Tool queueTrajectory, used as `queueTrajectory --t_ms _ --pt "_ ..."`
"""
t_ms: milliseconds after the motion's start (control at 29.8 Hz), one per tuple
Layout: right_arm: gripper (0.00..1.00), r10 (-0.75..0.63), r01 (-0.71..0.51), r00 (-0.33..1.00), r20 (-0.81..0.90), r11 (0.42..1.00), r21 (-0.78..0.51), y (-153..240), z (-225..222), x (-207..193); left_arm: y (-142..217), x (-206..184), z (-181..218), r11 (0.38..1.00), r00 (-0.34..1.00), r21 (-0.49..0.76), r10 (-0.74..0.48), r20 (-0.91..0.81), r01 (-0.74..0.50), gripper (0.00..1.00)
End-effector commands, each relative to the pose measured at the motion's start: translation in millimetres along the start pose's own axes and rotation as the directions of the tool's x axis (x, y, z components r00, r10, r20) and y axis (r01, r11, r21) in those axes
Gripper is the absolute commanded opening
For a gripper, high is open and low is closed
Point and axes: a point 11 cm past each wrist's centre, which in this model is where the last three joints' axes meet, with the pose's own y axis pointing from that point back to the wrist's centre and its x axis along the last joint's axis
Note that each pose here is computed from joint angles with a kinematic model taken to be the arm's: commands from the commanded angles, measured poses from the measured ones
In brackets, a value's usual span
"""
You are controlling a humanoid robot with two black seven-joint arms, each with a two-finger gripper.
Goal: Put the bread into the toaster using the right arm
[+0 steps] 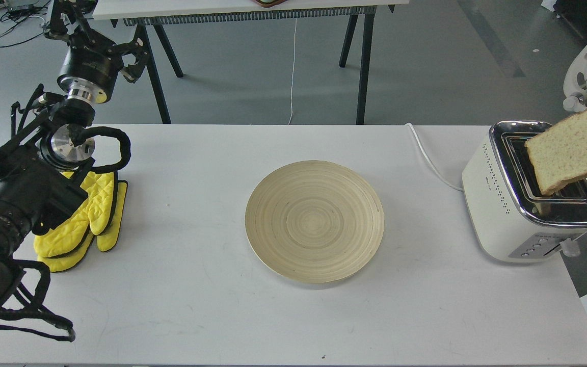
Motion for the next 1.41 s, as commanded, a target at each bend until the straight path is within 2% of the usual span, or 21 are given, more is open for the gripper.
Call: queueTrajectory --t_ms 0,101,202,269,336,403,471,773,874,1008,1210,1378 --pt "0.03 -0.007 0.007 1.000 0.013 1.000 0.007 -8 -1 -9 0 0 0 1.000 1.000 0.000 0.000 0.000 0.000 1.00" --pt "0.10 -0.027 0.026 0.999 0.040 0.999 0.040 -18 -12 -23 0 0 0 1.000 1.000 0.000 0.000 0.000 0.000 1.00" --pt "0.32 -0.032 0.028 0.998 0.062 0.998 0.064 -25 -20 -31 0 0 0 1.000 1.000 -0.001 0.000 -0.001 0.000 1.00" --pt "0.42 -0.021 0.015 0.997 0.079 0.997 0.082 -29 -27 -32 0 0 0 1.000 1.000 -0.001 0.000 -0.001 0.000 1.00" --pt "0.66 -0.015 0.004 0.995 0.094 0.993 0.115 -34 -37 -33 0 0 0 1.000 1.000 -0.001 0.000 -0.001 0.000 1.00" --pt "0.84 -0.001 -0.016 0.994 0.112 0.989 0.150 -39 -48 -30 0 0 0 1.000 1.000 -0.001 0.000 -0.001 0.000 1.00" --pt "0.94 0.033 -0.061 0.988 0.150 0.981 0.186 -44 -60 -20 0 0 0 1.000 1.000 -0.001 0.000 -0.001 0.000 1.00" --pt "0.99 0.117 -0.254 0.837 0.534 0.949 0.189 -66 -89 21 0 -2 -3 1.000 1.000 0.003 -0.002 -0.004 0.002 1.00" --pt "0.99 0.062 -0.306 0.688 0.723 0.929 0.211 -81 -103 34 0 -2 -3 1.000 1.000 0.004 -0.003 -0.003 0.003 1.00" --pt "0.99 -0.040 -0.361 0.492 0.869 0.899 0.246 -102 -114 40 0 -2 -3 1.000 1.000 0.003 -0.002 -0.004 0.002 1.00" --pt "0.99 -0.207 -0.460 0.142 0.968 0.852 0.250 -137 -117 35 0 -2 -3 1.000 1.000 0.003 -0.002 -0.004 0.002 1.00" --pt "0.99 -0.265 -0.486 0.025 0.964 0.839 0.244 -152 -129 43 0 -2 -3 1.000 1.000 0.001 -0.002 -0.009 0.002 1.00"
